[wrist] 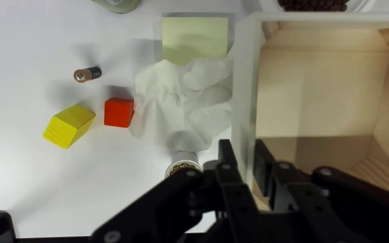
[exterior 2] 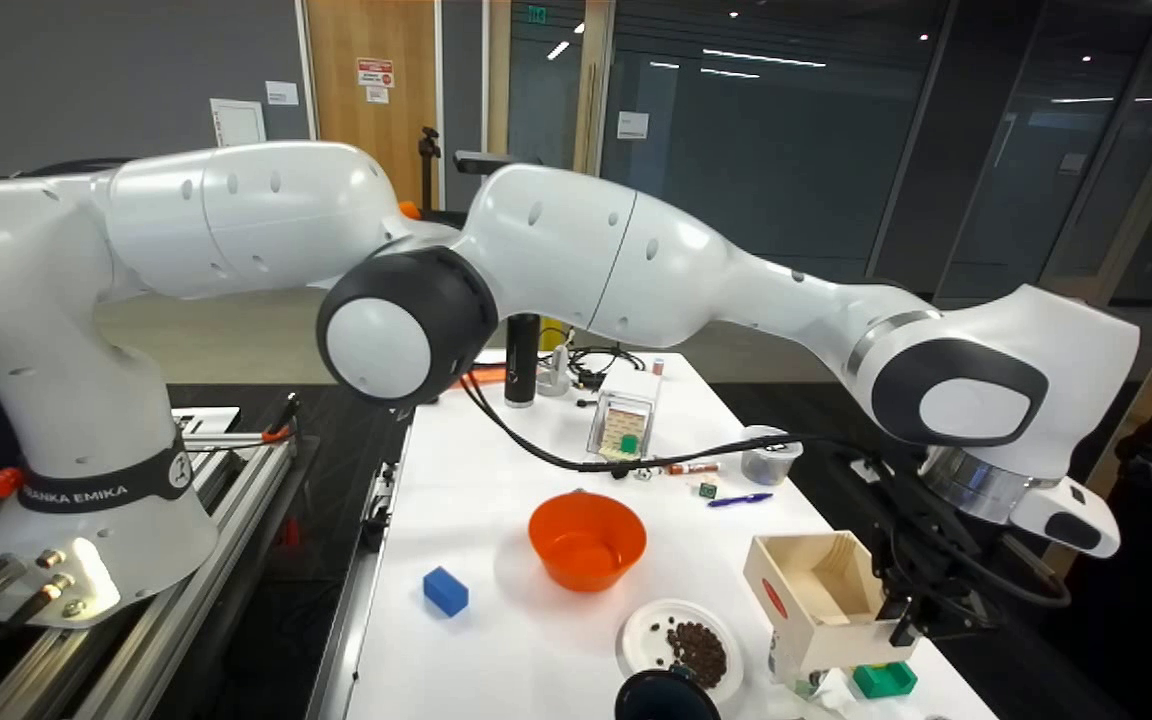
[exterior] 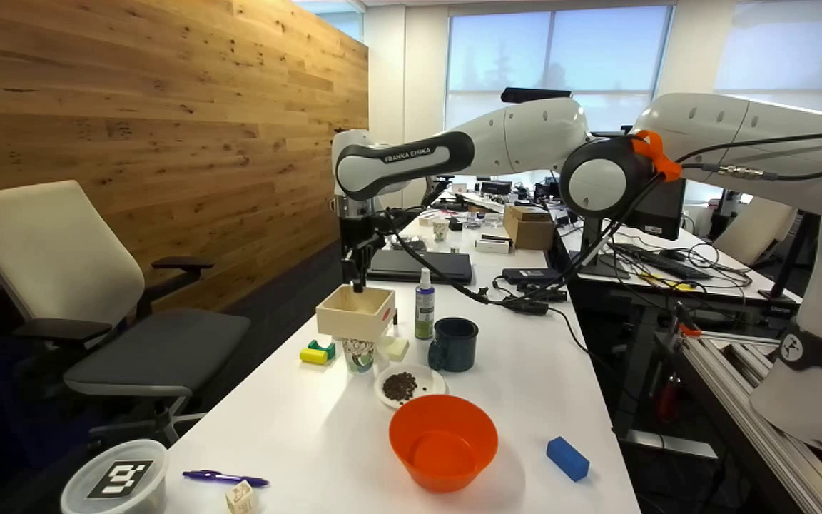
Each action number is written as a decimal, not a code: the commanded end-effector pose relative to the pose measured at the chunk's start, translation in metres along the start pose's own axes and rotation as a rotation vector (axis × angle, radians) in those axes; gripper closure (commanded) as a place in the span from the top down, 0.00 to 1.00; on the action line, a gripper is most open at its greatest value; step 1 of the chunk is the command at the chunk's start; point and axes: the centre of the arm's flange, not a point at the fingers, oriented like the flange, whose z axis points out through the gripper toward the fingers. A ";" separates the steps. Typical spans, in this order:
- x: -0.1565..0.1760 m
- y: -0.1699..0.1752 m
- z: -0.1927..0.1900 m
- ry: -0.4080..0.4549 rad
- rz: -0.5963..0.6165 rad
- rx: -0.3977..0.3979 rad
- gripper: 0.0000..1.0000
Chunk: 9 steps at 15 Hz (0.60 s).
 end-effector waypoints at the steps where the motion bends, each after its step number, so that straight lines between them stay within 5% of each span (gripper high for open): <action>1: -0.074 -0.012 -0.002 0.012 -0.030 0.000 0.53; 7: -0.075 -0.009 -0.001 -0.017 -0.013 -0.005 0.93; 9: -0.076 -0.003 -0.004 0.023 -0.004 0.030 1.00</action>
